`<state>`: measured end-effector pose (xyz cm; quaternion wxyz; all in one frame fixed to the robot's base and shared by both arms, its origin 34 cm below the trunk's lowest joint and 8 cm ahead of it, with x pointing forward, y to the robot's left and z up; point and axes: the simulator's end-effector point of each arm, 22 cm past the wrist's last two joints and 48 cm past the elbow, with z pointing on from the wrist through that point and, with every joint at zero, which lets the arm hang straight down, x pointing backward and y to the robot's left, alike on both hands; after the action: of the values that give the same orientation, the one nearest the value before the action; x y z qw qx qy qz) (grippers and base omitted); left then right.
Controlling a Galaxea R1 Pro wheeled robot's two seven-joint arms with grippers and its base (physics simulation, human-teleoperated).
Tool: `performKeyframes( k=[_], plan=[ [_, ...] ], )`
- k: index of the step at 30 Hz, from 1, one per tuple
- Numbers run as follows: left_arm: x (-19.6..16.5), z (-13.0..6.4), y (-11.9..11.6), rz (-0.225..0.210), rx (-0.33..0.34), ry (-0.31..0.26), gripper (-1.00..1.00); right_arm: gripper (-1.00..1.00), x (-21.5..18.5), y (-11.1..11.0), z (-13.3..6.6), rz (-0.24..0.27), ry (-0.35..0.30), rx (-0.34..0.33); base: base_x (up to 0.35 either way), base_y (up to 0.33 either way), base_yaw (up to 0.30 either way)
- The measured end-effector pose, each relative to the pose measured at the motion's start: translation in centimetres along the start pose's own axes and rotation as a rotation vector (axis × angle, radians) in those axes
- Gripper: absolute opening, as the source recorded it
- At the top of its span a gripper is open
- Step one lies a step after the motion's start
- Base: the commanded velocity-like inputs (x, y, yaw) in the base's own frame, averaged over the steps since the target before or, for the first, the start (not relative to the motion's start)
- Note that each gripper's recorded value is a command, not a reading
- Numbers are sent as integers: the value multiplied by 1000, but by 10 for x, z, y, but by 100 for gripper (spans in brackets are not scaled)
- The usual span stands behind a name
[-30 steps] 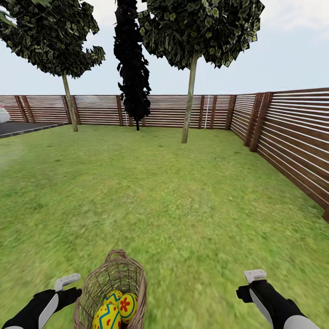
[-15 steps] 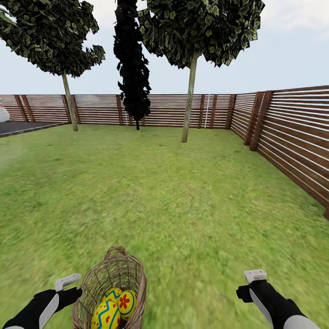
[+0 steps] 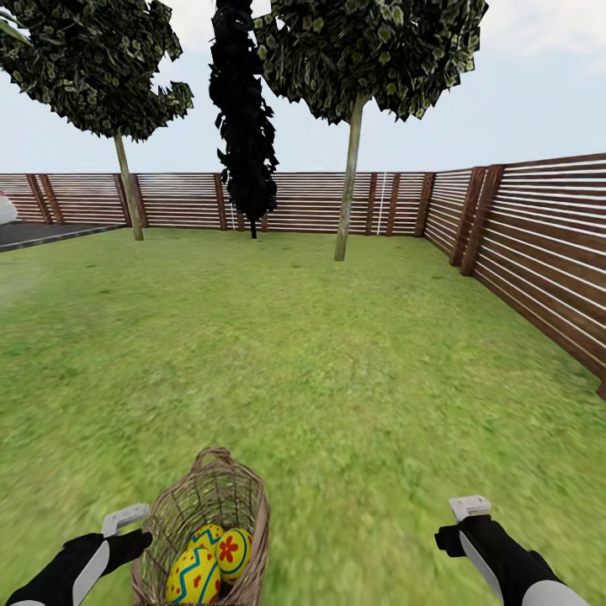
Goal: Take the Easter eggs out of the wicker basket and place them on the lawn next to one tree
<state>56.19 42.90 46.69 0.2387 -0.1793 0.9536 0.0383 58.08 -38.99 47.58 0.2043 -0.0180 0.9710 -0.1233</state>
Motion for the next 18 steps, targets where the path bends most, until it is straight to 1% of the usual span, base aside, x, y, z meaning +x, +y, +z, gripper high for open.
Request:
performKeyframes(
  k=[11, 18],
  plan=[
    [14, 18, 0, 0, 1, 1, 100, 100, 11, 5, 18, 2, -1, -1, 0, 0, 0],
    [25, 30, -4, 0, 7, 4, 100, 100, 19, 9, 30, 1, -2, -2, 0, 0, 0]
  ],
)
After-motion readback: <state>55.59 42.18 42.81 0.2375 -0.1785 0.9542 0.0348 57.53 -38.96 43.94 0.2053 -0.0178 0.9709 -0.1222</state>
